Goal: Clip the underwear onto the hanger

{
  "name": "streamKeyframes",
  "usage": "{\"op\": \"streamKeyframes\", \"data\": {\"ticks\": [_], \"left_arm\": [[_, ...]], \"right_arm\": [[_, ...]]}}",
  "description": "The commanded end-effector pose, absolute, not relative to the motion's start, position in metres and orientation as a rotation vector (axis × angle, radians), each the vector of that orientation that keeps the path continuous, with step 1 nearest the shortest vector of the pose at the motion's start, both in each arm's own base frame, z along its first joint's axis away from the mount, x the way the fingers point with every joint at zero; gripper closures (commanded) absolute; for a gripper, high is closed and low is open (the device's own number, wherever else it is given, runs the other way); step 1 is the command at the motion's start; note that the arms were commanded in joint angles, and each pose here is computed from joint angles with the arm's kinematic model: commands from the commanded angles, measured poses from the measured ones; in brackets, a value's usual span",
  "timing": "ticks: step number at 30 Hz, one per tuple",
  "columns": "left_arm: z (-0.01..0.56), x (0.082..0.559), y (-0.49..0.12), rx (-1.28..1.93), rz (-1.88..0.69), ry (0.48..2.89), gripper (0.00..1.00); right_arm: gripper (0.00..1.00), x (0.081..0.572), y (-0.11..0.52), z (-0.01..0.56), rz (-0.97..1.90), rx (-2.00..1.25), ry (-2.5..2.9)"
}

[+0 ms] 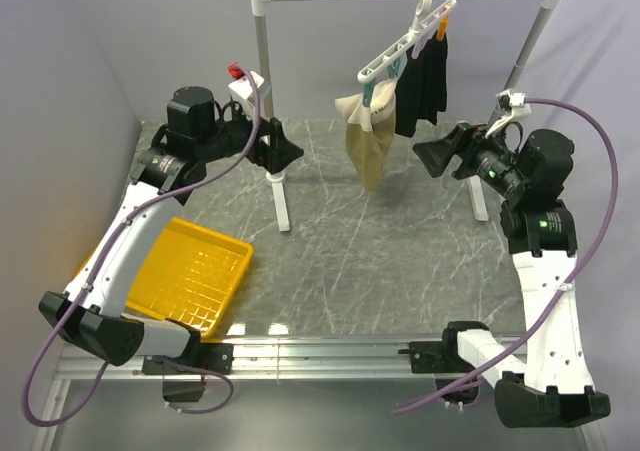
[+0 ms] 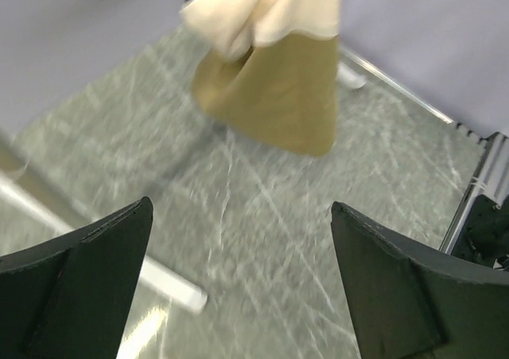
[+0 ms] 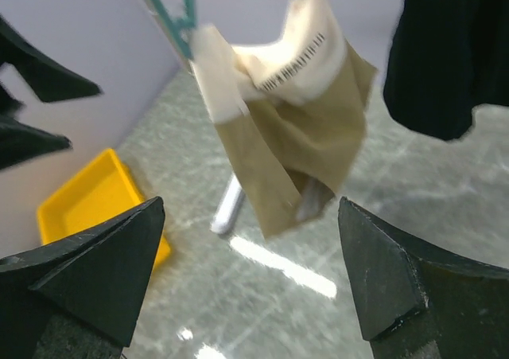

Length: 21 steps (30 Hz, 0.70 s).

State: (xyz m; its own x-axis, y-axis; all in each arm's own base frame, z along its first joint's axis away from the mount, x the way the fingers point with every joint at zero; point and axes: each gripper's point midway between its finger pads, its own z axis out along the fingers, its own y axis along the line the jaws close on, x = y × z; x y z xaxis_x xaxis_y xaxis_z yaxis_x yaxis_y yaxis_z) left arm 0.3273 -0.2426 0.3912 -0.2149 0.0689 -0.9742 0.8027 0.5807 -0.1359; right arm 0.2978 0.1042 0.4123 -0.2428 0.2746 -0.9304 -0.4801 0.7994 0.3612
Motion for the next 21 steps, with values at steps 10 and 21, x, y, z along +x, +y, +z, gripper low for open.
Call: {"op": "streamKeyframes", "data": {"ticks": [10, 21], "left_arm": [[0.271, 0.325, -0.154, 0.366, -0.485, 2.190, 0.01], [0.216, 0.312, -0.113, 0.242, -0.284, 2.230, 0.01]], "right_arm": [[0.03, 0.267, 0.067, 0.310, 0.525, -0.179, 2.054], [0.00, 0.242, 0.075, 0.242, 0.575, -0.235, 2.112]]}}
